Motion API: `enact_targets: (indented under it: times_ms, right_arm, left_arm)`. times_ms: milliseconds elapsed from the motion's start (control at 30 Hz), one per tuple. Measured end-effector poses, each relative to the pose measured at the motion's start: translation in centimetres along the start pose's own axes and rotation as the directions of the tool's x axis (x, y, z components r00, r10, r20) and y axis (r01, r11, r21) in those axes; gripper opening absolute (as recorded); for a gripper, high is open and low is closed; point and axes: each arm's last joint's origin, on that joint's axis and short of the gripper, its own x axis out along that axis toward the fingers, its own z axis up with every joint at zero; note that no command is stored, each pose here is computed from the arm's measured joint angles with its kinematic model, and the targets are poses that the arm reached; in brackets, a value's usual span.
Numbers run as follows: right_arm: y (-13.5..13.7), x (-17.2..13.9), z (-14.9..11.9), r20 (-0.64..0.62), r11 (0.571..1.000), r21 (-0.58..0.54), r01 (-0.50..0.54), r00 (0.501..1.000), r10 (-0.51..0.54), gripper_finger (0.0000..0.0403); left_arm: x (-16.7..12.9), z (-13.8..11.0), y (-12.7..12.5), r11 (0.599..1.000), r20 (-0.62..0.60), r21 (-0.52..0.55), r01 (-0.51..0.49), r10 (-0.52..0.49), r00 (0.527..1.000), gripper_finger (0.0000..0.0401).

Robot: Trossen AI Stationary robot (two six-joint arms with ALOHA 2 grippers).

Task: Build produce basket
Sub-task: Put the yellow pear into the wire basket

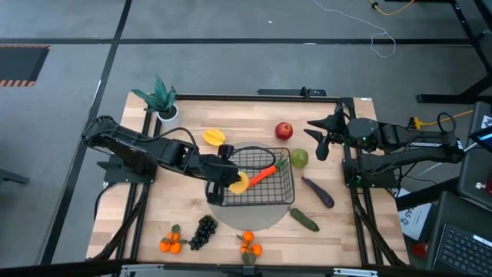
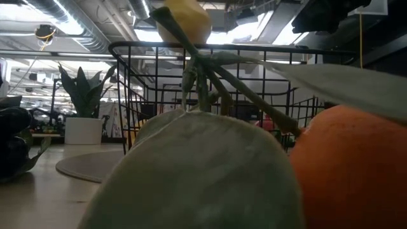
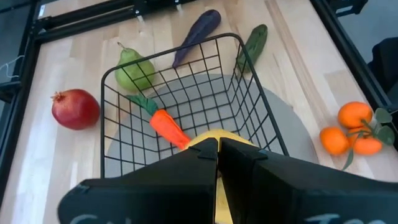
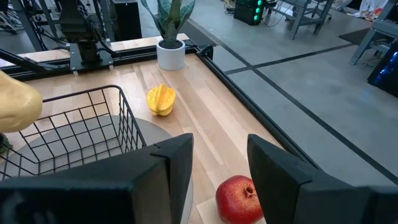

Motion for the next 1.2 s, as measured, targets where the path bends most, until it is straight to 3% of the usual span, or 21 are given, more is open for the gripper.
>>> enact_targets:
  times_ms: [1200]
  right_arm:
    - [0.0,-0.01,0.01,0.0,1.0,-0.003,0.0,1.0,0.0,0.015]
  left_arm:
    - [0.0,-0.41,0.03,1.0,-0.041,0.015,0.0,0.0,0.999,0.0]
